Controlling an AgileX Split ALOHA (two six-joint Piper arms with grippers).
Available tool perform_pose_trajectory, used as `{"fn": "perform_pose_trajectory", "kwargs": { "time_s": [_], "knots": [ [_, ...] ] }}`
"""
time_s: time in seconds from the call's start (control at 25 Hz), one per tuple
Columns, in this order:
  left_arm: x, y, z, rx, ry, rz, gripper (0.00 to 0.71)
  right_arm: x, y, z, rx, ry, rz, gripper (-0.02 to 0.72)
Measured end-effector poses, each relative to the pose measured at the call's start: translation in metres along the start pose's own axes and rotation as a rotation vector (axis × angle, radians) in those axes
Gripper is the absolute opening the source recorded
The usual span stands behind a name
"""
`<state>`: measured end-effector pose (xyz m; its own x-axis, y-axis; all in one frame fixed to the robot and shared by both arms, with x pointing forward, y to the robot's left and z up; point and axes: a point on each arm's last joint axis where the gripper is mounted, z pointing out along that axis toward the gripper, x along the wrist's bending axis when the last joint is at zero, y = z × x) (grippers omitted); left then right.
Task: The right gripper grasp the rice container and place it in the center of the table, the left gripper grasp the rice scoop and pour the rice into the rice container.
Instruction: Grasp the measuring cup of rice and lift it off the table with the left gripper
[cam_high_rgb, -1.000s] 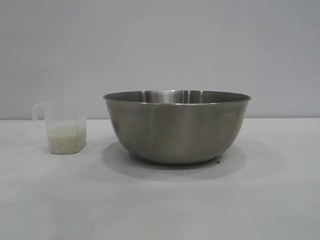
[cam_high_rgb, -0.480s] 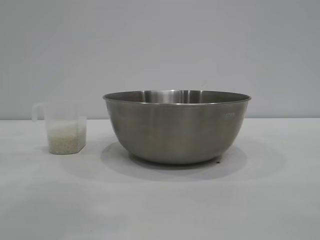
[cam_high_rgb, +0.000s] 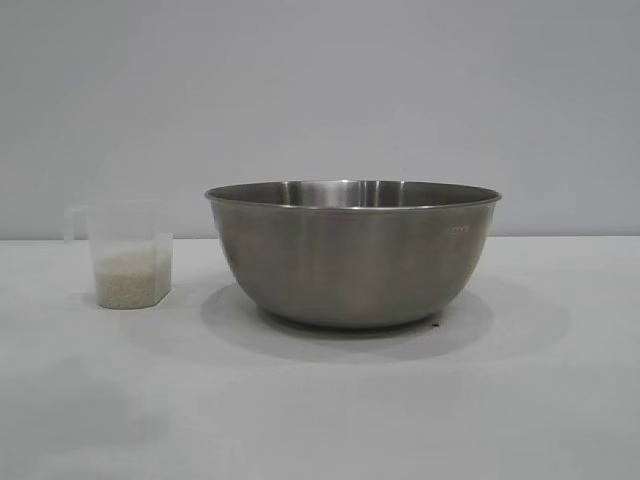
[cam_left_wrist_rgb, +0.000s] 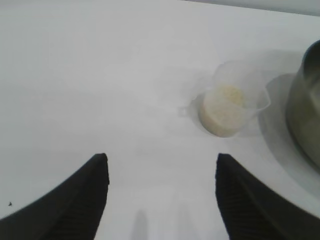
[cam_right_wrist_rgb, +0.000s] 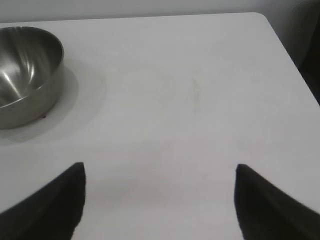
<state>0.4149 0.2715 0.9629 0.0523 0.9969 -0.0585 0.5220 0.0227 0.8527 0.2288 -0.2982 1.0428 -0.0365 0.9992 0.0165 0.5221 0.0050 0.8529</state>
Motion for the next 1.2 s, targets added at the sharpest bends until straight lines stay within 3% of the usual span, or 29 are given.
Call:
{"fn": "perform_pose_trajectory", "kwargs": {
  "time_s": [0.2, 0.4, 0.6, 0.96, 1.12, 1.2],
  "knots": [
    [-0.018, -0.008, 0.021, -0.022, -0.035, 0.115, 0.405, 0.000, 0.000, 0.000, 0.000, 0.000, 0.000, 0.553],
    [-0.020, -0.013, 0.034, -0.030, -0.021, 0.154, 0.405, 0.000, 0.000, 0.000, 0.000, 0.002, 0.001, 0.553],
    [-0.025, -0.014, 0.040, -0.071, -0.058, 0.246, 0.405, 0.000, 0.000, 0.000, 0.000, 0.002, 0.001, 0.553],
    [-0.026, -0.021, 0.062, -0.167, -0.030, 0.246, 0.405, 0.000, 0.000, 0.000, 0.000, 0.002, 0.001, 0.553],
    [-0.031, -0.028, 0.076, -0.241, -0.066, 0.242, 0.405, 0.000, 0.000, 0.000, 0.000, 0.002, 0.001, 0.553],
    [-0.032, -0.035, 0.083, -0.232, -0.081, 0.238, 0.405, 0.000, 0.000, 0.000, 0.000, 0.002, 0.001, 0.553]
  ]
}}
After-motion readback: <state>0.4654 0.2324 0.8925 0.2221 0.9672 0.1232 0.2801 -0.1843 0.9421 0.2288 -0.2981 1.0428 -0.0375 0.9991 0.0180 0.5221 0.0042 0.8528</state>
